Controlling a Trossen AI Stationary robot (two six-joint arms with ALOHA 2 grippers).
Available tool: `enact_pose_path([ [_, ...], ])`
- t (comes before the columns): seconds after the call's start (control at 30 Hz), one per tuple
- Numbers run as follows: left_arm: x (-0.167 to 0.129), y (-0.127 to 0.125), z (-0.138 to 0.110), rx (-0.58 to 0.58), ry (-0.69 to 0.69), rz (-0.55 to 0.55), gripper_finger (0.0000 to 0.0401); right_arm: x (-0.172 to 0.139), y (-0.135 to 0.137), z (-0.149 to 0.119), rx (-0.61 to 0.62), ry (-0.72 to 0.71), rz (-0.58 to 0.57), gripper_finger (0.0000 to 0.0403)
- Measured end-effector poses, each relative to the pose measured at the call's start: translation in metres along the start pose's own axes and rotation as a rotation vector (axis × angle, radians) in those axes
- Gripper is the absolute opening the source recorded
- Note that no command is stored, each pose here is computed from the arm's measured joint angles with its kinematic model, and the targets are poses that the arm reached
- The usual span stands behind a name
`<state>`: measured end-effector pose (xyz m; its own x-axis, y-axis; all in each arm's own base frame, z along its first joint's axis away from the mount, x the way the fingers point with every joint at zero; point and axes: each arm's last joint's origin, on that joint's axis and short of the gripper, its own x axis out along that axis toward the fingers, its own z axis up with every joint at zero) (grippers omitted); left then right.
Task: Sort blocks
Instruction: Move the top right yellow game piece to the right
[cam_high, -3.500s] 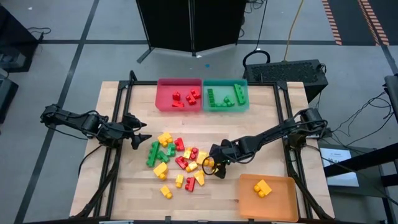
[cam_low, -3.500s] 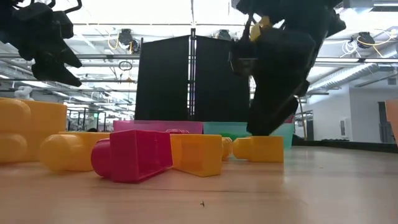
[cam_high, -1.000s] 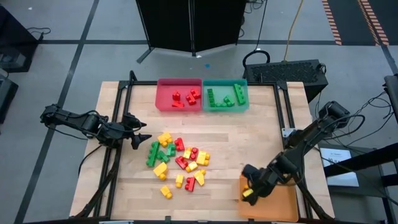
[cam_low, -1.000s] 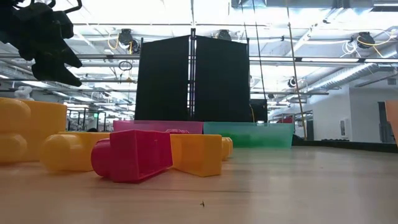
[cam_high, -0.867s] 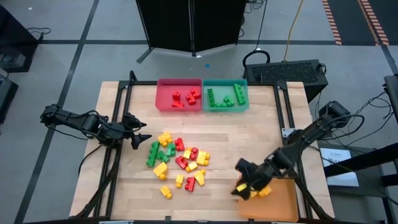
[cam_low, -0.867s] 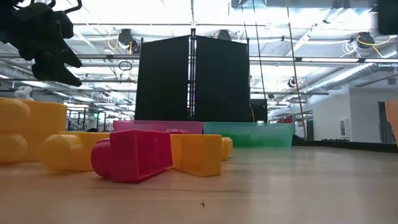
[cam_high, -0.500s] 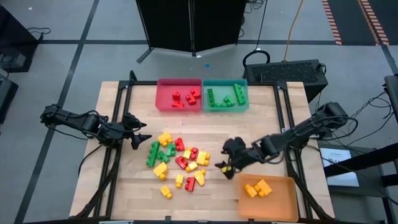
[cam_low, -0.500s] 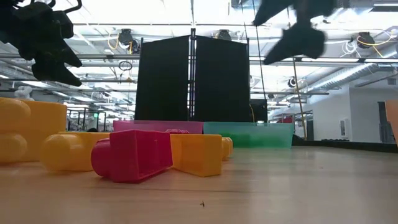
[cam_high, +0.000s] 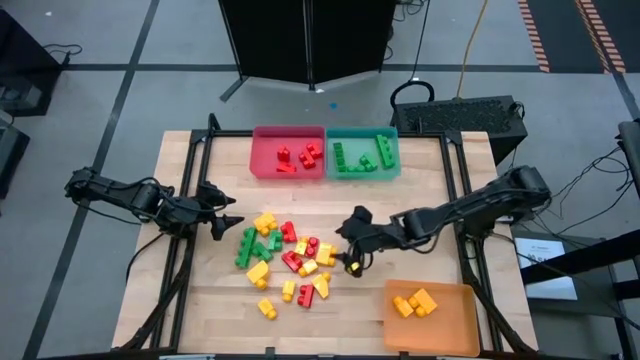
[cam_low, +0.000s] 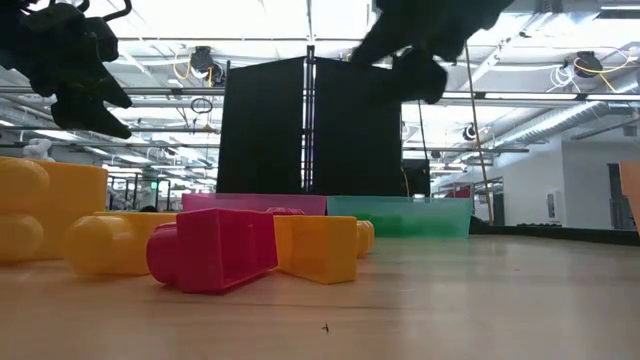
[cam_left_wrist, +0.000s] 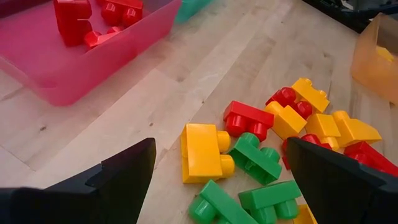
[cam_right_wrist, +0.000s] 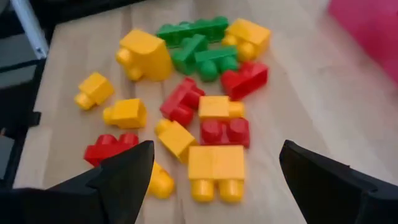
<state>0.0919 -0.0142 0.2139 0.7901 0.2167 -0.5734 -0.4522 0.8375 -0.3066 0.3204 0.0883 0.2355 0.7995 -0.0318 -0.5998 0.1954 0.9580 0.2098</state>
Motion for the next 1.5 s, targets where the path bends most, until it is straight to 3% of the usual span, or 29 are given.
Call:
enact_pose_path([
  [0.2, 0.000, 0.000, 0.000, 0.000, 0.000, 0.000, 0.0361, 0.034, -0.002, -0.014, -0.041, 0.028, -0.026, 0.0338],
  [0.6, 0.000, 0.000, 0.000, 0.000, -0.001, 0.002, 0.0361, 0.086, -0.017, -0.050, 0.051, 0.148, -0.113, 0.0338],
  [1.07, 0.000, 0.000, 0.000, 0.000, -0.001, 0.002, 0.0361, 0.111, -0.015, -0.063, 0.120, 0.101, -0.089, 0.0338],
  [1.37, 0.000, 0.000, 0.000, 0.000, -0.001, 0.002, 0.0361, 0.106, -0.047, -0.067, 0.378, 0.257, -0.287, 0.0337],
  [1.5, 0.000, 0.000, 0.000, 0.000, -0.002, 0.001, 0.0361, 0.094, -0.060, -0.059, 0.400, 0.283, -0.345, 0.0337],
])
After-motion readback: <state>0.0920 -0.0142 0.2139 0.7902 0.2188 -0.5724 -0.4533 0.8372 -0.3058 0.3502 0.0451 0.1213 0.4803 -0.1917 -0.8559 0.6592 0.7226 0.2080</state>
